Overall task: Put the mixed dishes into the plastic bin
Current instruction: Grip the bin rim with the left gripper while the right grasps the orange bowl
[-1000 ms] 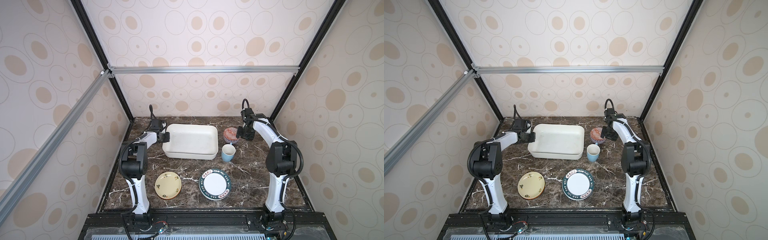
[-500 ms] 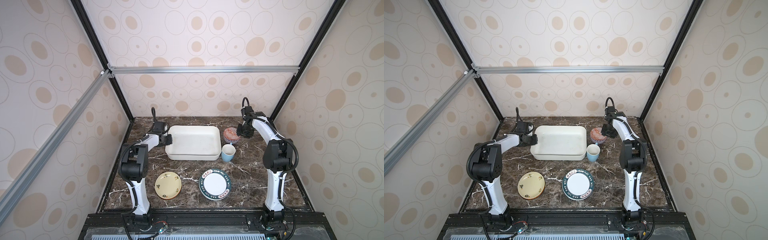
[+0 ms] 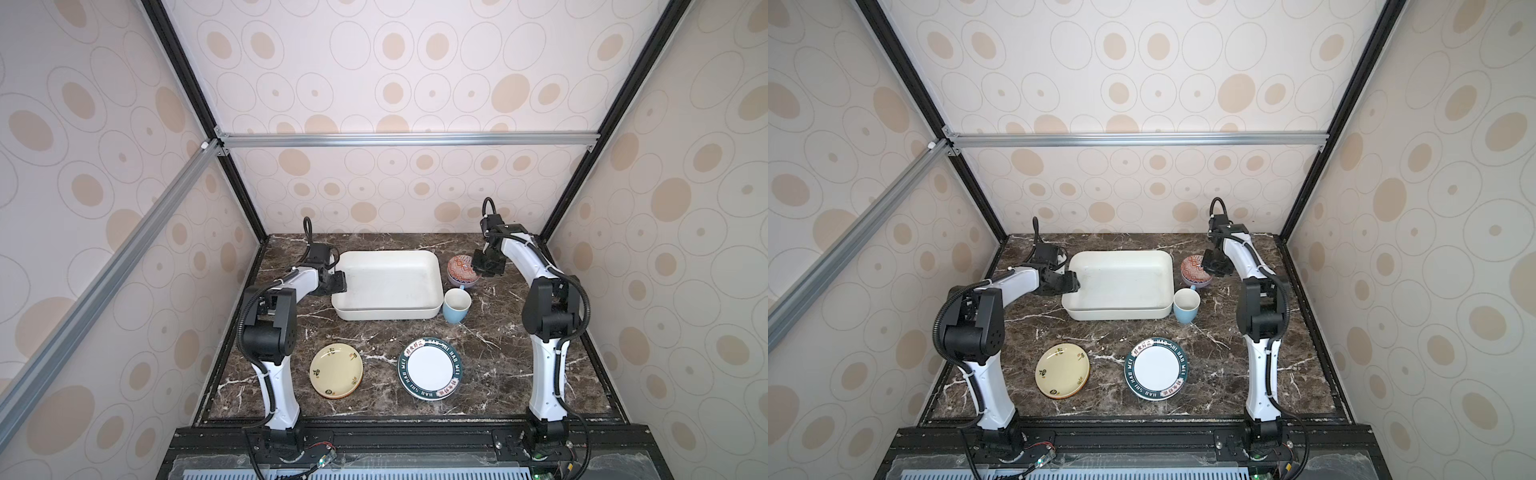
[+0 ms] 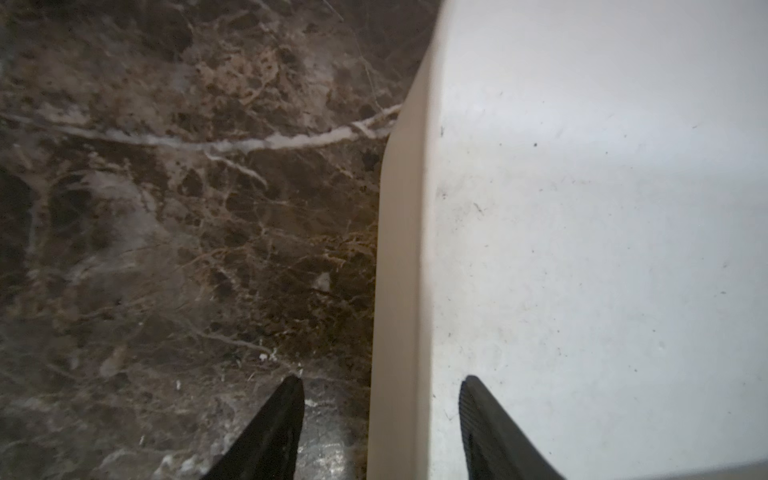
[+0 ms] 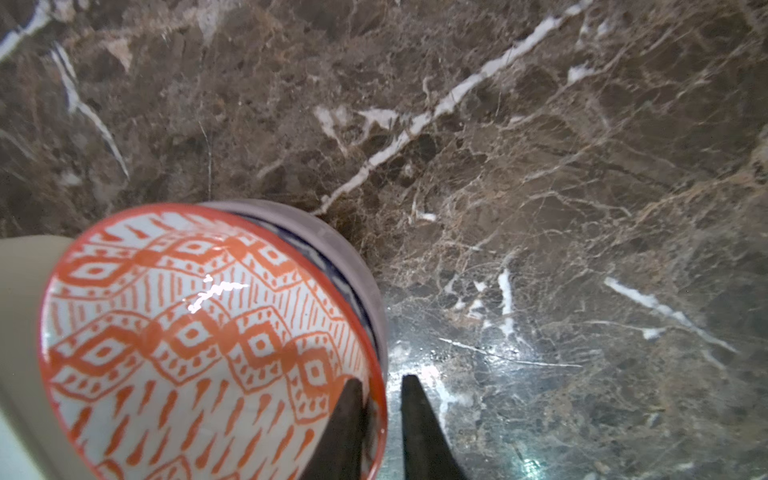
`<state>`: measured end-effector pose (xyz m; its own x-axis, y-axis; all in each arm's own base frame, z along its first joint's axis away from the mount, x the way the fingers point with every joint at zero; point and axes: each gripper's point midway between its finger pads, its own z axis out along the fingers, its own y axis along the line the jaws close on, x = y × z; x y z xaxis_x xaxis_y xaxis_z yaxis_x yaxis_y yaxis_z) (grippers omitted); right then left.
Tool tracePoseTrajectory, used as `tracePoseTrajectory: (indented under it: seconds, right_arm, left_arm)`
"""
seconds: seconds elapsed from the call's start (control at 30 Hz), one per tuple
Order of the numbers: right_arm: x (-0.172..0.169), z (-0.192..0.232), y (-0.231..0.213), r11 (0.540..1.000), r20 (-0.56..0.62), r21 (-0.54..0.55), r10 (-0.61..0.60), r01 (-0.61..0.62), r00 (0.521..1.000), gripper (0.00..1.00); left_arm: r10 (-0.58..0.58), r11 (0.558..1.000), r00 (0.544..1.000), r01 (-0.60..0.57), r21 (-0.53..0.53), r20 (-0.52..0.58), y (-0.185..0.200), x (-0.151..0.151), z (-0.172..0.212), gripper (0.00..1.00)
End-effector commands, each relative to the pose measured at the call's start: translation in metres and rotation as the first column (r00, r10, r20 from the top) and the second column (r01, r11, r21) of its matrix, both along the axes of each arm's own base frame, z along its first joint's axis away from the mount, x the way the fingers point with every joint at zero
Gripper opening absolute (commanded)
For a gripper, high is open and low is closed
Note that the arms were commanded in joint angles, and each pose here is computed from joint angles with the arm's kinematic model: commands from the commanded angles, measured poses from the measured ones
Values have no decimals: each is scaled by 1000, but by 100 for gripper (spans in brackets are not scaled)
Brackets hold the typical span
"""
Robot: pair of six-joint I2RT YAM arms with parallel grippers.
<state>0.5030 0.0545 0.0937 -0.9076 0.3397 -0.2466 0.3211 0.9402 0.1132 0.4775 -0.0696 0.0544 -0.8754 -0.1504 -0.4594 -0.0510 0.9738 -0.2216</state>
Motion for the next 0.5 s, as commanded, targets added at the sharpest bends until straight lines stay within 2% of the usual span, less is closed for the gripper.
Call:
tracePoseTrajectory:
  seconds: [0.0, 0.07, 0.1, 0.3, 0.47]
  right_arm:
    - [-5, -1, -5, 1000, -34, -12, -7, 7, 999, 13]
    - [-5, 1, -6, 1000, -33, -15, -6, 5, 999, 3]
    - [-5, 2, -6, 1000, -34, -17, -5, 4, 999, 1]
    - [-3, 9, -4, 1000, -22, -8, 0, 0, 1000, 0]
    - [0, 20, 1, 1000, 0, 29, 0, 0, 1000, 0]
  left_arm:
    - [-17, 1000, 999, 16, 24, 41, -2, 12, 27, 62]
    - [-15, 999, 999, 14, 29, 51, -1, 16, 32, 62]
    - [-17, 999, 998, 15, 33, 57, -1, 18, 35, 62]
    - [-18, 998, 996, 13, 66, 83, 3, 34, 54, 63]
    - [-26, 998, 993, 18, 67, 114, 1, 47, 72, 71]
